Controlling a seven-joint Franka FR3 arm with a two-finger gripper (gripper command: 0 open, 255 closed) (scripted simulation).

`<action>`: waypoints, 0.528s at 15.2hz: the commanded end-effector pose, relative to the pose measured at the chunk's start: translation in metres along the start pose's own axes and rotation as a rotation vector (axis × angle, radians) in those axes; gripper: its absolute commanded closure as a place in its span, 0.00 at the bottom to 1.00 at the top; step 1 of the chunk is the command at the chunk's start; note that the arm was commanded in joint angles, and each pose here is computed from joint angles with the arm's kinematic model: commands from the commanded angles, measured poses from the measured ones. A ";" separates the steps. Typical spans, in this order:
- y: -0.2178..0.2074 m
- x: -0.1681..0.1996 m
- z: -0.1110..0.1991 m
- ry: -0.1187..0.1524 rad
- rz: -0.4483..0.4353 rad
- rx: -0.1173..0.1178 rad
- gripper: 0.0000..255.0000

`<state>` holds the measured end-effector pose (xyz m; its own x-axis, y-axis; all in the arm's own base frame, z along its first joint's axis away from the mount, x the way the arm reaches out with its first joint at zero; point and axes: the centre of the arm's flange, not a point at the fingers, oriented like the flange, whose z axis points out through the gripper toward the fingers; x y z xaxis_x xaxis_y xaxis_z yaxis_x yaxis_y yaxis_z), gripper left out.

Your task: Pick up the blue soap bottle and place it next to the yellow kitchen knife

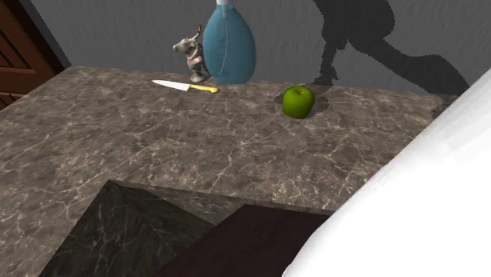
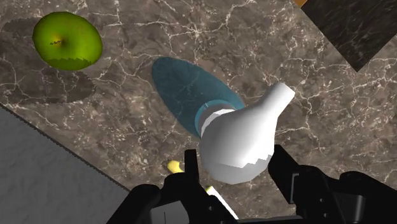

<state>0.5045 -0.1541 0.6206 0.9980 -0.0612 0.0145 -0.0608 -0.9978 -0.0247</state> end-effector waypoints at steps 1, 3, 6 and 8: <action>-0.002 0.021 0.013 0.002 0.001 0.000 1.00; -0.003 0.044 0.026 0.002 0.001 0.000 1.00; -0.006 0.078 0.046 0.002 0.001 0.000 1.00; -0.008 0.101 0.059 0.002 0.001 0.000 1.00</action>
<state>0.5928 -0.1519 0.5705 0.9980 -0.0616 0.0144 -0.0612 -0.9978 -0.0246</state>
